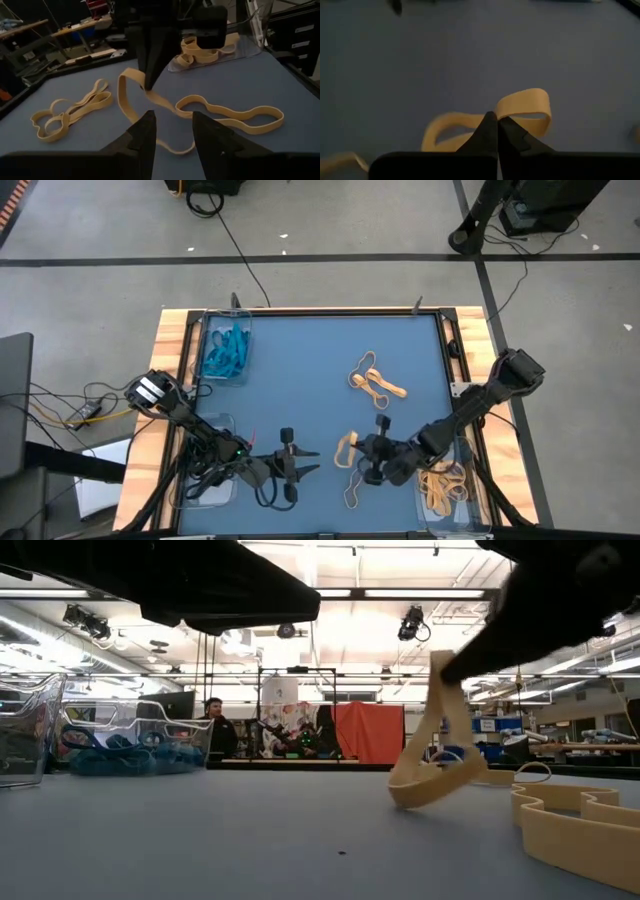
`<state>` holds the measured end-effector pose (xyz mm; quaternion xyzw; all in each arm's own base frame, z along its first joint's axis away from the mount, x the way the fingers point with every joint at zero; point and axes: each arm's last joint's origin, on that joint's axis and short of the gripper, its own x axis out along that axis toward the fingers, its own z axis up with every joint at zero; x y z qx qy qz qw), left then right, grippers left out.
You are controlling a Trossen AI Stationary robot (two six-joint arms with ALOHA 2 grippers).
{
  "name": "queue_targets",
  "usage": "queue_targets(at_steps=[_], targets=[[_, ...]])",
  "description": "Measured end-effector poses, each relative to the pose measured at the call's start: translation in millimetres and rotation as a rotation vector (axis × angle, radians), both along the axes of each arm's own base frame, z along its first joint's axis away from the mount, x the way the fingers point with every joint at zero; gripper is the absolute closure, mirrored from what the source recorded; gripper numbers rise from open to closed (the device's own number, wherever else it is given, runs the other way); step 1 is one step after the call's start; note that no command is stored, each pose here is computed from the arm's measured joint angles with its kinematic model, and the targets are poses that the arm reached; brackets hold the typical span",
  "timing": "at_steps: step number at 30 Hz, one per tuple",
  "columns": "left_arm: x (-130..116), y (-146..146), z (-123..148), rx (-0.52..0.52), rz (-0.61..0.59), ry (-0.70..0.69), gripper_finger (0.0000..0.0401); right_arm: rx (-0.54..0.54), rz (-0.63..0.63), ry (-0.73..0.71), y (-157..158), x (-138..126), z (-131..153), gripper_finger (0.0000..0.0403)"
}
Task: Sort rubber bands into baskets
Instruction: Put the yellow rubber band into the bottom right transparent bin
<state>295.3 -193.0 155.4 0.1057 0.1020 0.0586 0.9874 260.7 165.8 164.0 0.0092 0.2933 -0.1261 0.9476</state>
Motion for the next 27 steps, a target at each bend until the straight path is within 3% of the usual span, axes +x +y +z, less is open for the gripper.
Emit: queue_targets(at_steps=[4,17,27], targets=[[0.4,1.3,-2.1,-0.035,0.004,0.015,0.0270,-0.054,0.034,0.050,1.1,-8.5,1.6,0.0398],[4.6,20.5,2.1,-0.096,0.047,0.086,0.0270,0.063,-0.039,-0.024,-27.5,-48.8,68.6,0.0397],[-6.2,40.9,37.2,-0.065,0.091,0.119,0.0270,0.258,0.051,-0.032,-48.7,-83.0,107.0,0.0396]])
